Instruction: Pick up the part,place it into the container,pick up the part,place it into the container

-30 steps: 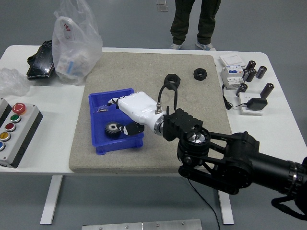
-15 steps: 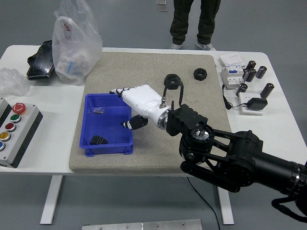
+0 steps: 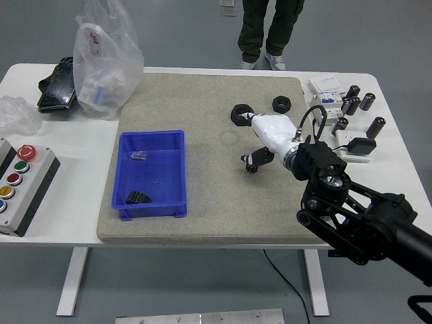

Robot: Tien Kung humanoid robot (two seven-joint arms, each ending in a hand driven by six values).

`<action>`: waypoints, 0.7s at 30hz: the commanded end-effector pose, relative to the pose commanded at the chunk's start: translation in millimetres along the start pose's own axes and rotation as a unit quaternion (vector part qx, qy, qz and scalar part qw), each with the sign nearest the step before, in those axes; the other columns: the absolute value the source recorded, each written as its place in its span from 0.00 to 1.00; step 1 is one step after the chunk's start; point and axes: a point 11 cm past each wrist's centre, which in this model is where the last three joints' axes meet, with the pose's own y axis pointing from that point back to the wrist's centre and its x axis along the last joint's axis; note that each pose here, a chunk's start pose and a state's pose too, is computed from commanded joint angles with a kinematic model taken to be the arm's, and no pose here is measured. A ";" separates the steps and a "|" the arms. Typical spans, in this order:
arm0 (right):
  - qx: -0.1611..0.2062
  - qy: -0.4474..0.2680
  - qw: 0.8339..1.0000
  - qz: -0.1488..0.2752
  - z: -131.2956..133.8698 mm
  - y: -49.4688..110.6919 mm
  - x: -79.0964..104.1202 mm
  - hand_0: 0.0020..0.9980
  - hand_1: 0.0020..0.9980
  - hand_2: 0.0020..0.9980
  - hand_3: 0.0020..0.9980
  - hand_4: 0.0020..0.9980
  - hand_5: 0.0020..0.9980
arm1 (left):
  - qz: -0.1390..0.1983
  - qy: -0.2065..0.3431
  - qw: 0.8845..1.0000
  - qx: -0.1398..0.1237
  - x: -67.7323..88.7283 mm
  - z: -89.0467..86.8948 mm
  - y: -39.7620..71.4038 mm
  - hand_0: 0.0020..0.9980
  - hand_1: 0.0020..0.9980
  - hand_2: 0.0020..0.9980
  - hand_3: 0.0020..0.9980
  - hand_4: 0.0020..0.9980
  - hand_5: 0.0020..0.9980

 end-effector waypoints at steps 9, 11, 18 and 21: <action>-0.009 -0.008 0.999 -0.038 6.1 1.6 -28.6 0.28 0.30 0.77 0.89 0.86 0.25 | 0.000 -0.002 1.000 -0.002 0.0 1.4 0.2 0.84 0.77 0.78 0.87 0.85 0.50; -0.011 -0.009 0.999 -0.040 7.0 0.6 -30.6 0.28 0.29 0.70 0.81 0.84 0.25 | 0.000 -0.002 1.000 -0.002 0.4 1.2 0.1 0.84 0.77 0.78 0.87 0.85 0.50; -0.016 -0.007 0.999 -0.044 8.0 -2.4 -35.1 0.26 0.27 0.62 0.70 0.63 0.17 | 0.000 -0.003 1.000 0.001 0.7 -0.4 -0.1 0.84 0.77 0.78 0.87 0.85 0.51; -0.017 -0.005 0.999 -0.045 7.4 -3.4 -36.4 0.26 0.27 0.62 0.70 0.63 0.17 | 0.000 -0.003 1.000 0.001 0.4 -0.4 -0.1 0.84 0.77 0.78 0.87 0.85 0.51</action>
